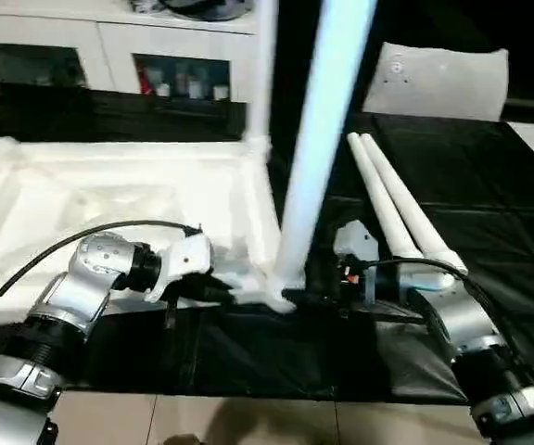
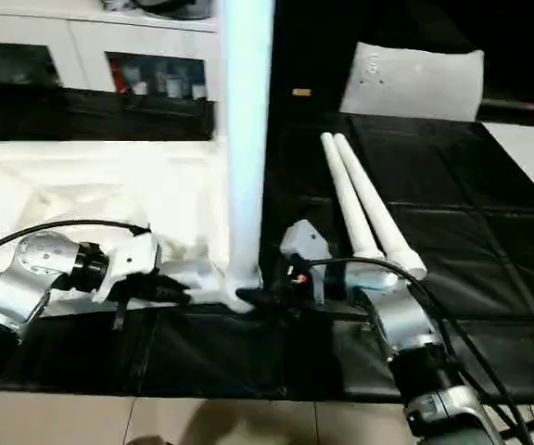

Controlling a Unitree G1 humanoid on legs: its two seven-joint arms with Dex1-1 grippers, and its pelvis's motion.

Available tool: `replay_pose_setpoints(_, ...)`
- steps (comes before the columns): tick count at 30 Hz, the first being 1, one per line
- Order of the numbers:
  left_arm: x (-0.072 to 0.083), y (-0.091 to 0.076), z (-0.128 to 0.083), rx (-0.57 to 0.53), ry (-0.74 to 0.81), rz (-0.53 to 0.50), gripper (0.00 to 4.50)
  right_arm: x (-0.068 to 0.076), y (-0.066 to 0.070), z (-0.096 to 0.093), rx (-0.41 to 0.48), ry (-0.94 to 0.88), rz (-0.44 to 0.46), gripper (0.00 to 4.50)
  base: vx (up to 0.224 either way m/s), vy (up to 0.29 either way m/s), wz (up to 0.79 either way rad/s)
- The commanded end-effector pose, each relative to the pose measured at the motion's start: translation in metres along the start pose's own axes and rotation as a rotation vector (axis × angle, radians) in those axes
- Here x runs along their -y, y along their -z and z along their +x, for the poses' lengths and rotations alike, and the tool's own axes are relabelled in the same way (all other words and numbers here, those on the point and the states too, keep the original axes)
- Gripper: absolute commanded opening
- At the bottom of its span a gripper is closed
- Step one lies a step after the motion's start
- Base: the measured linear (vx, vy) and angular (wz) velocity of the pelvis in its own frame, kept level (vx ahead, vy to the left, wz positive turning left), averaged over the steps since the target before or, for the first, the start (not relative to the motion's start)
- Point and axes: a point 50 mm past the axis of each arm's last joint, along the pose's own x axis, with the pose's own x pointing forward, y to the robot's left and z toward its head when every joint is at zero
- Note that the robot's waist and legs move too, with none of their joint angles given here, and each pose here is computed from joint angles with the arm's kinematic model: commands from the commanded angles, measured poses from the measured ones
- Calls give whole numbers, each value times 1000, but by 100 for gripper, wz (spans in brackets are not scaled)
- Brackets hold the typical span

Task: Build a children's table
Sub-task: Rotate leg to tighten

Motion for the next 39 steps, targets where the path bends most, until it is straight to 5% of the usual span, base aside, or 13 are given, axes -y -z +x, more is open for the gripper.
replay_pose_setpoints(1,14,10,14,-82,154,6,0,1,0,-3,-25,-20,-21,444,0,0,0)
replay_pose_setpoints(5,13,9,15,-97,191,33,0,-2,1,-2,-39,-99,-19,444,0,0,0)
replay_pose_setpoints(22,14,12,14,-132,271,64,0,-6,4,-1,-20,-173,17,289,0,0,0)
replay_pose_setpoints(27,15,13,13,-130,266,52,0,-9,4,2,-2,-184,36,276,0,0,0)
replay_pose_setpoints(36,3,0,25,13,-73,-142,0,-25,9,25,123,18,184,272,-7,-1,0)
replay_pose_setpoints(39,2,-25,51,136,-234,-265,0,-25,15,48,126,275,297,272,0,0,0)
